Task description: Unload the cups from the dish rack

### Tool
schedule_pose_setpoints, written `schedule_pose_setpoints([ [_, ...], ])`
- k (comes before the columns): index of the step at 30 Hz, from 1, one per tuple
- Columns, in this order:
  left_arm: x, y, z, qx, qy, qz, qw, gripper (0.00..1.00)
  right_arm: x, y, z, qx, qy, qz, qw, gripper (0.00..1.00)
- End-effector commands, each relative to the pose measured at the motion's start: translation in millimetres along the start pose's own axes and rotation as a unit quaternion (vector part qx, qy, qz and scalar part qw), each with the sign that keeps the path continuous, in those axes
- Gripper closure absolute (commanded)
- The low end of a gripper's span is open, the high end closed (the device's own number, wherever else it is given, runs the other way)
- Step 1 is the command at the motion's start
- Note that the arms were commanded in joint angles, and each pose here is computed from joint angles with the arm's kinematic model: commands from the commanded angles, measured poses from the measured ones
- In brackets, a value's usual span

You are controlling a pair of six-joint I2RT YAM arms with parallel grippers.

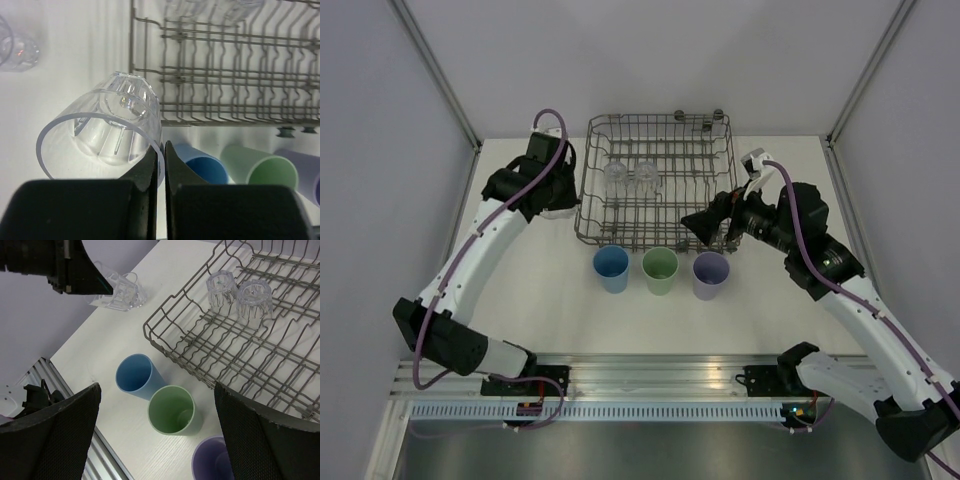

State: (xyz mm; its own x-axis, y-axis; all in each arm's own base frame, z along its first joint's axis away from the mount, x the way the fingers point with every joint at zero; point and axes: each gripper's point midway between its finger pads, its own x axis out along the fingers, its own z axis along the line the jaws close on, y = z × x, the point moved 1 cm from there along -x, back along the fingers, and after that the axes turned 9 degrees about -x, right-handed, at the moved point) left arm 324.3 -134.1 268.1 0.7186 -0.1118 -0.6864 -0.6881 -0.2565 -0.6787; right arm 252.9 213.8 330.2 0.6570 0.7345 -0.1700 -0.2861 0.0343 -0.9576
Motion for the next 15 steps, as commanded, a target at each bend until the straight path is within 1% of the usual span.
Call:
schedule_pose_setpoints([
  [1,4,-25,23,0.017,-0.03,0.003,0.999,0.98,-9,-3,3,-0.012,0.0,-0.007,1.0,0.02],
  [2,20,-24,33,0.019,-0.046,0.023,0.999,0.98,-9,-2,3,-0.011,0.0,-0.006,1.0,0.02],
  [4,28,-29,38,0.021,-0.051,0.035,0.998,0.98,-10,-2,4,-0.009,-0.002,-0.008,1.0,0.02],
  [9,74,-33,54,0.025,-0.078,0.096,0.992,0.98,-12,-5,8,-0.009,-0.013,-0.012,1.0,0.02],
  [15,110,-42,76,0.026,-0.108,0.129,0.985,0.98,-13,-4,13,-0.009,-0.026,-0.013,1.0,0.02],
])
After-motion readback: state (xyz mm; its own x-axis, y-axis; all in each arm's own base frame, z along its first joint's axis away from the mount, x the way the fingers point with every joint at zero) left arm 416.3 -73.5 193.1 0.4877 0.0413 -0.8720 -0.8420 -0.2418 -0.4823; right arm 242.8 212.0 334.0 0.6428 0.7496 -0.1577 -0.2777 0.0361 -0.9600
